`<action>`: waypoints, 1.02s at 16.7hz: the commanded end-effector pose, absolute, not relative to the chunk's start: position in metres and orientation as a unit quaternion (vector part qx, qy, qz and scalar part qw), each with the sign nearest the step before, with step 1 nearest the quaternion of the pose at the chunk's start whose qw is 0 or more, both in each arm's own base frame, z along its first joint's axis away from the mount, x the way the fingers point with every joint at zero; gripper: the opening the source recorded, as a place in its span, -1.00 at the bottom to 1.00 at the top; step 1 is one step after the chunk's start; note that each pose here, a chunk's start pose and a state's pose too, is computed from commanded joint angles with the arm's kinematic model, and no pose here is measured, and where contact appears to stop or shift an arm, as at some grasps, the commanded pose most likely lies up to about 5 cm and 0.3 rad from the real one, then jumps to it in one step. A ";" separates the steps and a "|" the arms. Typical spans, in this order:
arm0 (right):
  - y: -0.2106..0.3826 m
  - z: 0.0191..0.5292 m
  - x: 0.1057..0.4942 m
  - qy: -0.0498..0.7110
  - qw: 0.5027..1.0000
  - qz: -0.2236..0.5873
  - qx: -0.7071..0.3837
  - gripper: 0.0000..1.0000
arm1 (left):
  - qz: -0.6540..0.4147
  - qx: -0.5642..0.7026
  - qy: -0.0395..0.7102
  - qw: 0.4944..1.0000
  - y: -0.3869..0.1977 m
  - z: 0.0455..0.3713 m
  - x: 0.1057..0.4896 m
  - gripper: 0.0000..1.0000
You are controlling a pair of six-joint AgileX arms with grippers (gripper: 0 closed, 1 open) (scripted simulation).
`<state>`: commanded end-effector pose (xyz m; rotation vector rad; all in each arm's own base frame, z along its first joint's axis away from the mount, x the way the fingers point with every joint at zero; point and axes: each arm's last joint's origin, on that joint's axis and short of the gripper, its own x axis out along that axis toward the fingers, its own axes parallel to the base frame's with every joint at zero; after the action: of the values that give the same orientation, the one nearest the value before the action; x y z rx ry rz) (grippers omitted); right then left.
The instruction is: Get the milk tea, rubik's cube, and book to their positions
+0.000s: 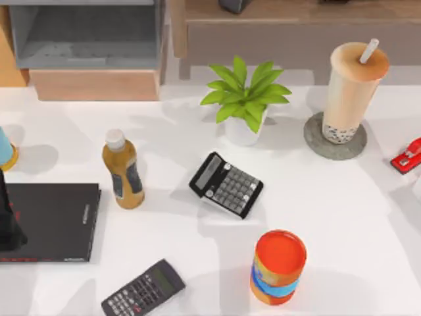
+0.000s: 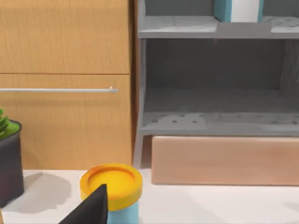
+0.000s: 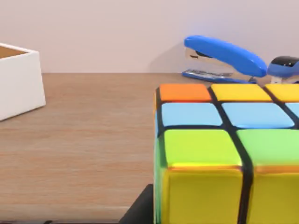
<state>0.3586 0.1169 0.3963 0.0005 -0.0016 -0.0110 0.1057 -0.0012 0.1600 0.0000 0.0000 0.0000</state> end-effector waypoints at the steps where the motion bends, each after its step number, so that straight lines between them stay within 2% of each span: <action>1: 0.117 0.396 0.359 -0.001 1.000 -0.006 0.000 -1.00 | 0.000 0.000 0.000 1.000 -0.001 0.160 0.106 1.00; 3: 0.114 0.398 0.357 -0.004 1.000 -0.006 0.002 -1.00 | 0.000 0.000 0.000 1.000 -0.001 0.160 0.106 1.00; 6: 0.106 0.426 0.359 -0.064 0.998 0.006 0.015 -1.00 | 0.000 0.000 0.000 1.000 -0.001 0.160 0.106 1.00; 10: 0.107 0.455 0.386 -0.120 0.992 0.030 0.024 -1.00 | 0.000 0.000 0.000 1.000 -0.001 0.160 0.106 1.00; 14: 0.114 0.424 0.438 -0.052 0.998 0.016 0.011 -1.00 | 0.000 0.000 0.000 1.000 -0.001 0.160 0.106 1.00; 17: 0.116 0.398 0.458 -0.003 1.000 -0.005 0.001 -1.00 | 0.000 0.000 0.000 1.000 -0.001 0.160 0.106 1.00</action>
<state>0.4580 0.1162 0.3976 0.0017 -0.0063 -0.0091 0.1057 -0.0012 0.1600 0.0000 0.0000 0.0000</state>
